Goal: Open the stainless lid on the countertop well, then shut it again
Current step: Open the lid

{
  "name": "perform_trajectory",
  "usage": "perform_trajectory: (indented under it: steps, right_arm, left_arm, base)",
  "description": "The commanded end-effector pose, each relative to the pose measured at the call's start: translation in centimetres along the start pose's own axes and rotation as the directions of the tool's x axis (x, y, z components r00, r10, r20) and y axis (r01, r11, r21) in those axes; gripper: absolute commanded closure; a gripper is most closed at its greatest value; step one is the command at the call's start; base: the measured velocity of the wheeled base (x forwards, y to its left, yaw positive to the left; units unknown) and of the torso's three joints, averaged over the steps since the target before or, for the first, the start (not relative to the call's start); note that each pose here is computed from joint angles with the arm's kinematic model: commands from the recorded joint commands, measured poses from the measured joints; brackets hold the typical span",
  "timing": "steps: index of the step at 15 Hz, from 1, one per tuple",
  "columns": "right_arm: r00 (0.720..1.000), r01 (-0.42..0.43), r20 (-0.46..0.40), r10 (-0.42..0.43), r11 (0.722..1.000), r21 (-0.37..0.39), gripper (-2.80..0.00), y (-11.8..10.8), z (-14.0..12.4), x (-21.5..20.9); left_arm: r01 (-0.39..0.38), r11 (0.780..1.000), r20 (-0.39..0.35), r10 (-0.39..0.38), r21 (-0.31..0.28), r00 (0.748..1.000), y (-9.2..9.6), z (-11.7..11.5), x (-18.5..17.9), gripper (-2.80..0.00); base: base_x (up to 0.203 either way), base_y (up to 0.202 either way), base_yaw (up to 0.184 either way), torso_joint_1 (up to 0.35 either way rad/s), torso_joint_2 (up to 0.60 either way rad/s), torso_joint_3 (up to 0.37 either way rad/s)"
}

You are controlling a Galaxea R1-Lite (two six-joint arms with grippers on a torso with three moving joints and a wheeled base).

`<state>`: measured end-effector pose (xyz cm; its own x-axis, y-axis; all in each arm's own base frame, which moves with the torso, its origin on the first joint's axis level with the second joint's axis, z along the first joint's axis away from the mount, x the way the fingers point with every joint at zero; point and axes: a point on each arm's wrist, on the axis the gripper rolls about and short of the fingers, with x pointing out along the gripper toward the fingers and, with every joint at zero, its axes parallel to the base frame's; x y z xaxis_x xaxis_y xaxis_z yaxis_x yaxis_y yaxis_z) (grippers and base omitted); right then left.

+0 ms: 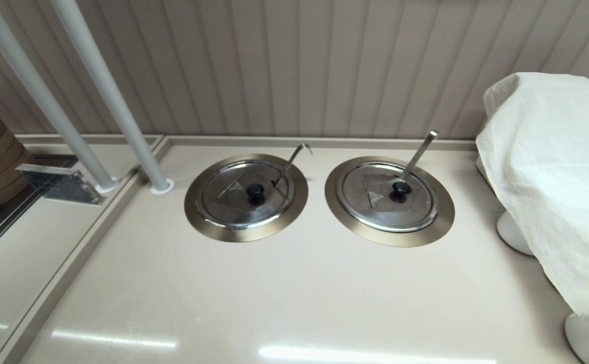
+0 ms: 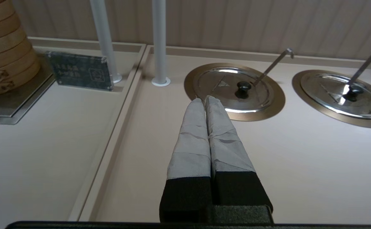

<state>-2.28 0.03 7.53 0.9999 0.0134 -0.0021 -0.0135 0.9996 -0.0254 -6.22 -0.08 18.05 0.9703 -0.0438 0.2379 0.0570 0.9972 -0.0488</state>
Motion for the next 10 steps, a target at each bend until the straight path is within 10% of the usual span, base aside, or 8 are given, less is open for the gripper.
perform_trajectory:
  steps: [1,10]
  right_arm:
    - [1.000,0.000,0.001,0.000,1.000,-0.001,-2.80,0.0,0.0,0.0]
    - [1.000,0.000,0.001,0.000,1.000,-0.001,-2.80,0.0,0.0,0.0]
  left_arm:
    - [0.021,1.000,-0.055,-0.021,-0.004,0.998,-0.2,3.0,1.9,0.00]
    - [0.082,0.994,-0.422,-0.103,-0.069,0.901,0.0,6.9,20.2,0.00]
  base:
    - [0.000,0.000,0.000,0.000,0.00,0.000]
    - [0.000,0.000,0.000,0.000,0.00,0.000]
